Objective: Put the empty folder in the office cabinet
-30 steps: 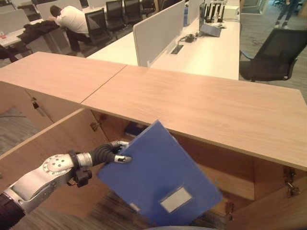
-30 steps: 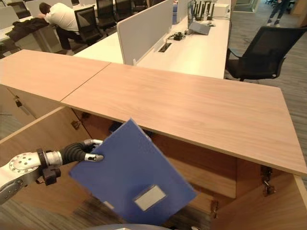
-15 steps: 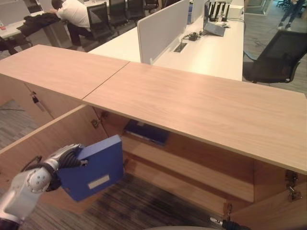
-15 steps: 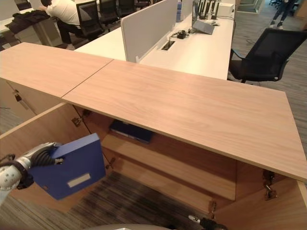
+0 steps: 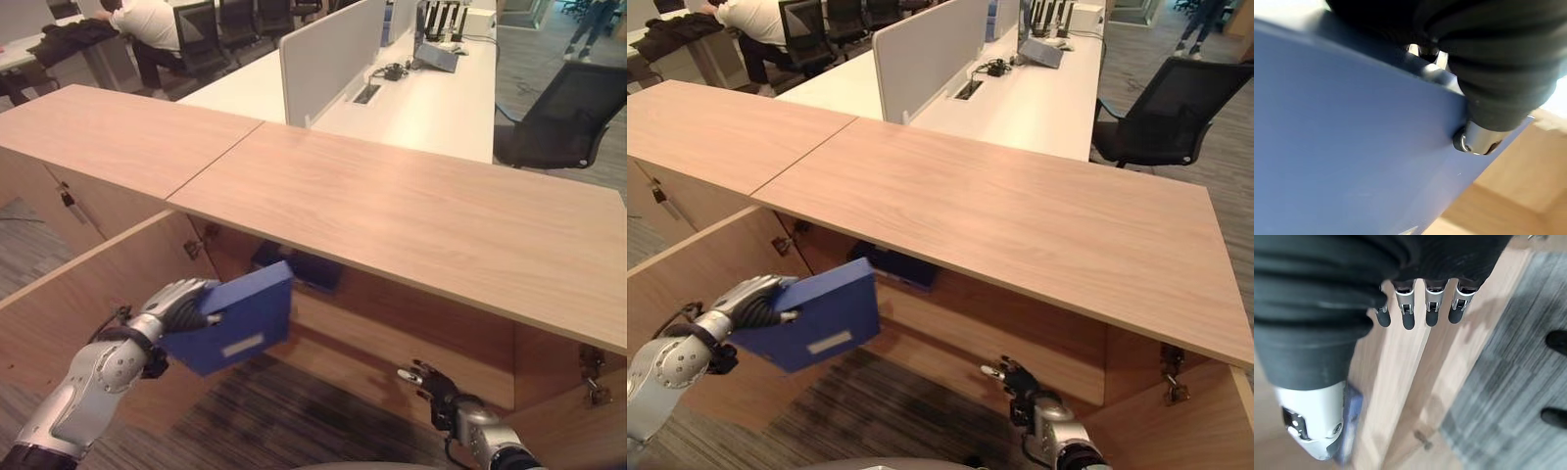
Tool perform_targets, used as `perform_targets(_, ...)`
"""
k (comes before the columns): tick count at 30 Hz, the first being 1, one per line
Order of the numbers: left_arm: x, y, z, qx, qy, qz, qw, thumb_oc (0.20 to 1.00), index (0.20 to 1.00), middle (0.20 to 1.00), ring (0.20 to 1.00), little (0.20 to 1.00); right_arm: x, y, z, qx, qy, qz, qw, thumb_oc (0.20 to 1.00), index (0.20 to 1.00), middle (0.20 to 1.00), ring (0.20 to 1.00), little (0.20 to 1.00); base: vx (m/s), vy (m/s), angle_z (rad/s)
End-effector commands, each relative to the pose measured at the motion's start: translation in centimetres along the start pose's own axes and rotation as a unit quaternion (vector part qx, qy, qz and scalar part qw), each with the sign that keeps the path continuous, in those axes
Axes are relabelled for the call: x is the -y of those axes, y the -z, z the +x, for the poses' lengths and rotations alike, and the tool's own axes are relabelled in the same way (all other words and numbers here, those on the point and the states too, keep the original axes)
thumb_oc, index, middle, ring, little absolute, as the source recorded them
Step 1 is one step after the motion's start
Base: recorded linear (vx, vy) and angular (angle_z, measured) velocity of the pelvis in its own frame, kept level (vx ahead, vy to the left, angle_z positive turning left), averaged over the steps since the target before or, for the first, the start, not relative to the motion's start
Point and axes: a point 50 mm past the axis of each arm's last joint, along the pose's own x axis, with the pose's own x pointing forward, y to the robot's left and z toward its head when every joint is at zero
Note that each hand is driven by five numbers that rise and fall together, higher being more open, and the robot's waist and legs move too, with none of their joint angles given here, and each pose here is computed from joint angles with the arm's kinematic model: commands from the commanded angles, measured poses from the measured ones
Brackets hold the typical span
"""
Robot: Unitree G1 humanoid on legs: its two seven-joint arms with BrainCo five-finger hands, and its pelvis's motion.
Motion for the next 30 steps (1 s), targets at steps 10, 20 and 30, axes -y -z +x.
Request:
perform_targets(10, -3.7, -4.0, 0.9, 0.122, -0.031, -0.014, 0.992, 0.200, 0.200, 0.200, 0.200, 0.200, -3.2, -10.6, 0.7, 0.161, -0.028, -0.307, 0.937, 1.000, 1.000, 1.000, 1.000, 1.000, 0.00, -0.002, -0.01)
perform_targets(20, -4.2, -5.3, 1.3, 0.152, -0.052, 0.020, 0.987, 0.200, 0.200, 0.200, 0.200, 0.200, -5.7, -14.8, -0.4, 0.249, -0.040, -0.394, 0.884, 1.000, 1.000, 1.000, 1.000, 1.000, 0.00, 0.000, 0.00)
perform_targets(30, -4.4, -5.9, 1.3, 0.171, -0.041, 0.014, 0.984, 0.200, 0.200, 0.200, 0.200, 0.200, -7.8, -15.4, -0.8, 0.280, -0.078, -0.352, 0.890, 1.000, 1.000, 1.000, 1.000, 1.000, 0.00, 0.000, 0.00)
